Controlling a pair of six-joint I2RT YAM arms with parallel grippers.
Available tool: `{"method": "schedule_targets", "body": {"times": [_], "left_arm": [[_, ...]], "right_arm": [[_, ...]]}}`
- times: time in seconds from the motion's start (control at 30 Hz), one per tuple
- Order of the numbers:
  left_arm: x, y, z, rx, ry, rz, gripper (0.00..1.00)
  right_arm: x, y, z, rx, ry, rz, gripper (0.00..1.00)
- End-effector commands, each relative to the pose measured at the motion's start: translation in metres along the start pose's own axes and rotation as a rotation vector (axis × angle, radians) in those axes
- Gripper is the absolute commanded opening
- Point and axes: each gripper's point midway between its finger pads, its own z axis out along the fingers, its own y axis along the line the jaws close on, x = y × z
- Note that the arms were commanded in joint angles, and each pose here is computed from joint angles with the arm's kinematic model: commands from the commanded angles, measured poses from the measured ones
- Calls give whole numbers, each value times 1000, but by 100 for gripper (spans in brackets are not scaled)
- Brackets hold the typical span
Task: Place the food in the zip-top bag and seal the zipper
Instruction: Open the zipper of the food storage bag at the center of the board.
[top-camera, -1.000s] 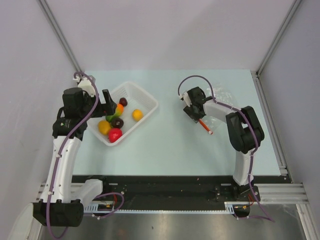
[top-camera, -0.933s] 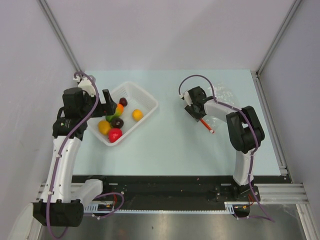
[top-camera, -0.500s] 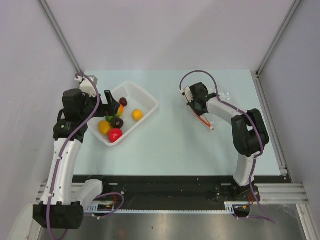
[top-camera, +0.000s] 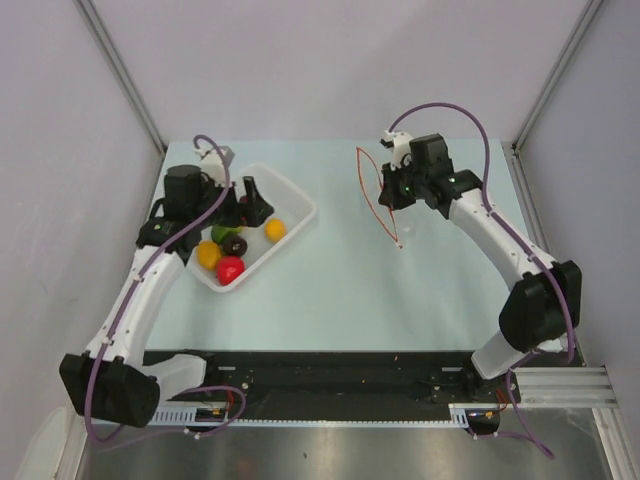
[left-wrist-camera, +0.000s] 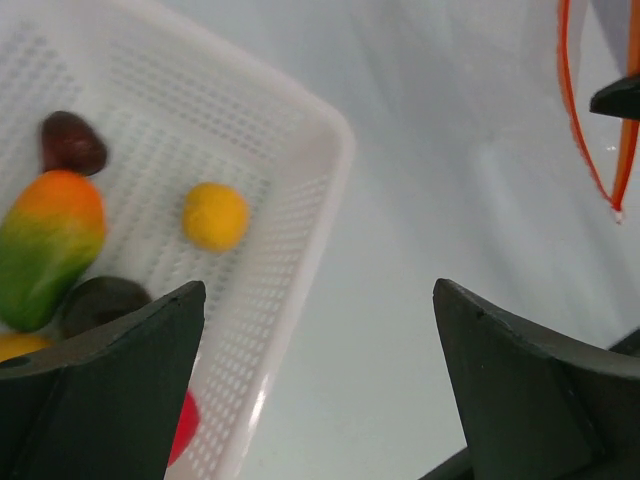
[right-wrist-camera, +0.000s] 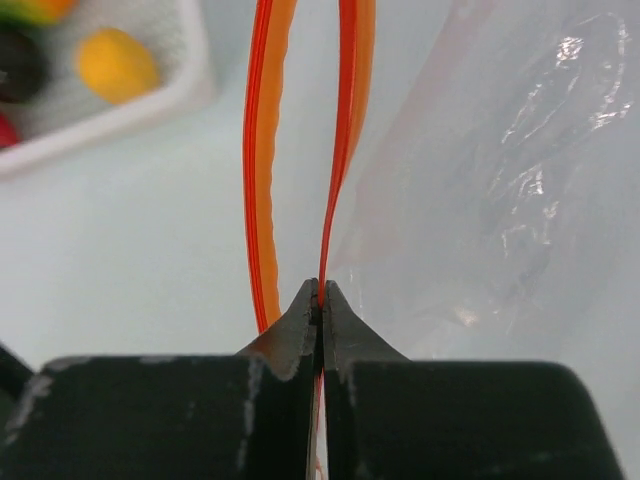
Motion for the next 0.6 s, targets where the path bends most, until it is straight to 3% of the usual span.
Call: {"method": "schedule_targets", "body": {"times": [0.0, 0.1, 0.3, 0.4, 0.57], "left_arm": [[-6, -61, 32, 177, -31, 0, 100], [-11, -118, 47, 308, -15, 3, 99], [-15, -174, 72, 430, 66, -60, 98], [-12, -191, 82, 465, 84, -61, 96], [3, -187, 106, 386, 108, -56, 89]], "right_arm": [[-18, 48, -38, -197, -107, 125, 0], [-26, 61, -48, -242, -104, 153, 0], [-24, 78, -39, -283, -97, 170, 0], [-22, 88, -33, -271, -90, 160, 0], [-26, 100, -29, -285, -84, 169, 0]]}}
